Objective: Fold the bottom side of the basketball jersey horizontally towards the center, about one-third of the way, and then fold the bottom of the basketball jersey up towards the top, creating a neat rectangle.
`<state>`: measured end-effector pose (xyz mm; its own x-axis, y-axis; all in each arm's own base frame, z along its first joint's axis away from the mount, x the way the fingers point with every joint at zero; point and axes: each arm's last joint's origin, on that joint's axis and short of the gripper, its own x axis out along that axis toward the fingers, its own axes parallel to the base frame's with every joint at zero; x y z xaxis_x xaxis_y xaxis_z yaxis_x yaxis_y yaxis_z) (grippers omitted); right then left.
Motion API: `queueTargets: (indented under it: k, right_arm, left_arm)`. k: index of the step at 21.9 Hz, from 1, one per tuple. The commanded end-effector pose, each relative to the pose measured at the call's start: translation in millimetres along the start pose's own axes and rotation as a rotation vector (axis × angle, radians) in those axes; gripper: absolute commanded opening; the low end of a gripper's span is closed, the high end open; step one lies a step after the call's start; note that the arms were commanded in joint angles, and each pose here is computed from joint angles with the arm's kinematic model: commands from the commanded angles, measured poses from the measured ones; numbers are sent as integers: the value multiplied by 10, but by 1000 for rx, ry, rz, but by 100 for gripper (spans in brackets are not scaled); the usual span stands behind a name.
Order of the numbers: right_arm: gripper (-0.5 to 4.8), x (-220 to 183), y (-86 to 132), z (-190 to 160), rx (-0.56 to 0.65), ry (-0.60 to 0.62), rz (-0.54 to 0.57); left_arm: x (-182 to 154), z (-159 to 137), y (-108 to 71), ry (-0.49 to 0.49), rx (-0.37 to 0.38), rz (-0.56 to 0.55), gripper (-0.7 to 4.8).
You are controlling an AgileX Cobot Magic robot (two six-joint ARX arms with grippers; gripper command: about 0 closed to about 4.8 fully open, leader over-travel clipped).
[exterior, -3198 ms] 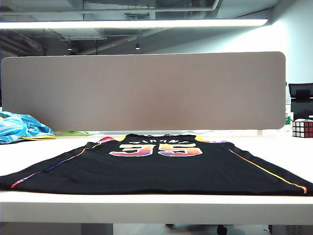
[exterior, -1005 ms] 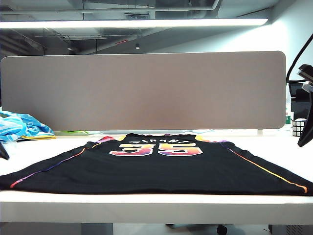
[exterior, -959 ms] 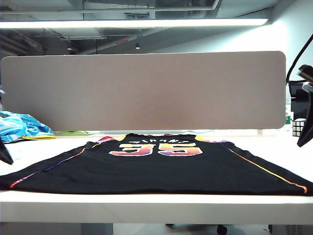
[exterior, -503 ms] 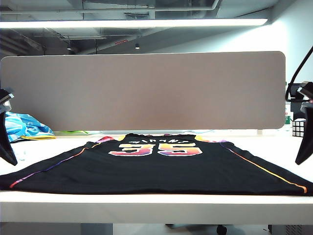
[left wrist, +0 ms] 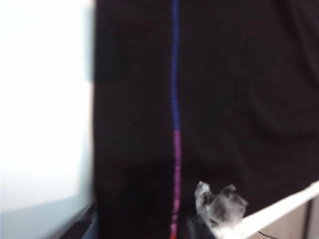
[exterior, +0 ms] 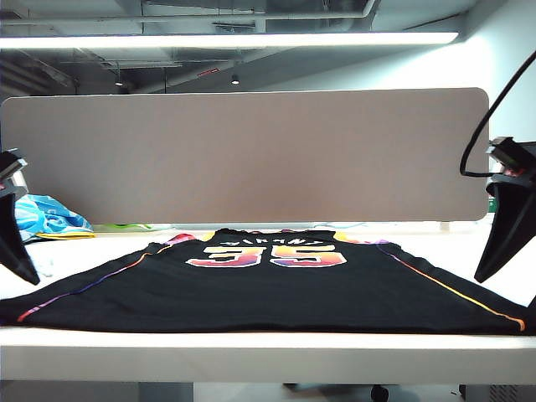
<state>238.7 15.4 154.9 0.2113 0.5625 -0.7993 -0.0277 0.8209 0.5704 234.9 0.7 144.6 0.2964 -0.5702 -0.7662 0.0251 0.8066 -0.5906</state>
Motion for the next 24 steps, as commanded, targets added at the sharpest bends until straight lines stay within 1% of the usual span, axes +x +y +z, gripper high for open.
queueTargets:
  k: [1, 5, 8, 12, 15, 17, 18, 19, 20, 21, 22, 23, 24]
  right_arm:
    - [285, 40, -3, -45, 4, 31, -48]
    - [284, 84, -40, -95, 6, 31, -50]
    - [284, 147, -91, -152, 34, 11, -47]
    - [283, 169, -108, -176, 37, 7, -44]
    - [260, 170, -106, -168, 40, -1, -42]
    - [260, 170, -105, -164, 44, -4, -41]
    - [256, 178, -93, -162, 40, -5, -39]
    - [213, 183, -84, -157, 37, -9, -35]
    - [176, 191, -71, -156, 29, -9, -33]
    - [112, 205, -51, -158, 19, -5, -31]
    - [70, 213, -37, -157, 10, -6, -33]
    - [-7, 226, -16, -151, -7, -11, -40]
    - [-8, 230, -10, -145, -15, -19, -49]
  left_arm:
    - [97, -107, 89, 102, -41, 38, 220]
    - [133, -116, 109, 122, -40, 35, 220]
    - [152, -114, 89, 124, -25, 32, 220]
    - [190, -115, 72, 133, -13, 30, 215]
    - [209, -110, 63, 133, -4, 27, 210]
    - [212, -105, 60, 128, 1, 26, 171]
    - [216, -97, 57, 122, 6, 26, 127]
    - [222, -88, 47, 114, 15, 23, 108]
    - [230, -84, 38, 112, 23, 21, 105]
    - [237, -75, 28, 104, 35, 19, 59]
    - [237, -67, 27, 97, 40, 18, 16]
    - [248, -60, 10, 93, 52, 11, -6]
    - [247, -57, 4, 93, 57, 2, -6]
